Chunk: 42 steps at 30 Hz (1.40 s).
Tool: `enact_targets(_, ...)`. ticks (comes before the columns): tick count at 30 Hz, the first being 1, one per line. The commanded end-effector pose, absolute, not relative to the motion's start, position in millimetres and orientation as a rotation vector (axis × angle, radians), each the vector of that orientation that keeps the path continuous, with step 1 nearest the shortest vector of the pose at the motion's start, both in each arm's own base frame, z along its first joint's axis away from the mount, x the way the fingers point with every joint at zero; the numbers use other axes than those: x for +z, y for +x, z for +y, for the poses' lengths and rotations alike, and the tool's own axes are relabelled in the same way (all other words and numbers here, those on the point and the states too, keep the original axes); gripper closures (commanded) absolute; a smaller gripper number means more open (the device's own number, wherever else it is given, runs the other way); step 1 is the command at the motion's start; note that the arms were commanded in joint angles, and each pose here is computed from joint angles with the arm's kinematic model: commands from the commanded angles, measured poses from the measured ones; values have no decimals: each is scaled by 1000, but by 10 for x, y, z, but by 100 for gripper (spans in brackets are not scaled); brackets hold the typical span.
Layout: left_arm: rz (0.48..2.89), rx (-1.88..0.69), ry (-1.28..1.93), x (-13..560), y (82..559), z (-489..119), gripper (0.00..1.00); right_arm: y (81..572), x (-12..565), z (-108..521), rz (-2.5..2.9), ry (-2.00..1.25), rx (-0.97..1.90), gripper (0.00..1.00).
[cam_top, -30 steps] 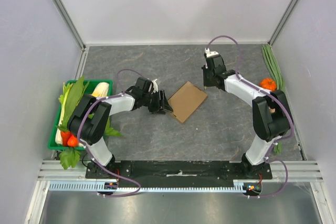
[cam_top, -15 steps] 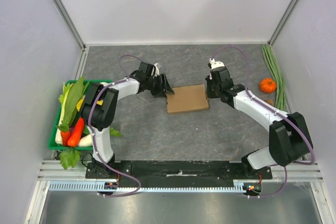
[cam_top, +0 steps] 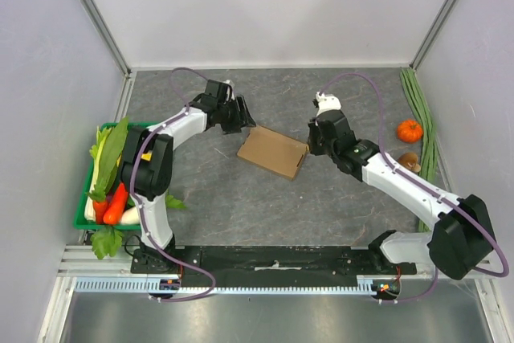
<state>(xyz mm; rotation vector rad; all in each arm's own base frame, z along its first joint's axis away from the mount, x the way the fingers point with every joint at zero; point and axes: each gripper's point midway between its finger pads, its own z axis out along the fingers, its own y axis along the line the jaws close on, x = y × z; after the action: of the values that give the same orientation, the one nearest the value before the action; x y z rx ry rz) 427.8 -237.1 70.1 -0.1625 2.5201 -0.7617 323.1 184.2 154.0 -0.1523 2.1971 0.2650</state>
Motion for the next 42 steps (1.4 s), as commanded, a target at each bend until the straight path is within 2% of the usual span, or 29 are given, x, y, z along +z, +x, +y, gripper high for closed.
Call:
enact_targets(1, 2439, -644, -133, 1140, 4305, -2171, 34, 3449, 1839, 1746, 2114, -123, 169, 100)
enact_targets(5, 2470, -635, -243, 1160, 4065, -2070, 34, 3741, 1918, 1766, 2080, -148, 136, 100)
enact_targets(11, 2481, -706, -426, 947, 3515, -2091, 33, 4143, 1756, 1976, 2098, -151, 269, 100)
enact_targets(18, 2509, -904, -423, 693, 3402, -2371, 34, 4373, 1351, 2173, 2188, -209, 335, 100)
enact_targets(24, 2554, -1017, -386, 537, 3408, -2553, 36, 4222, 1268, 2218, 2227, -222, 398, 100)
enact_targets(30, 2455, -1138, -190, 672, 3726, -2819, 40, 3936, 1214, 2179, 2269, -210, 455, 100)
enact_targets(36, 2419, -1101, -166, 714, 3890, -2817, 39, 3734, 1240, 2099, 2281, -150, 480, 100)
enact_targets(42, 2471, -1078, -209, 616, 3743, -2704, 37, 3686, 1149, 2033, 2303, -112, 454, 100)
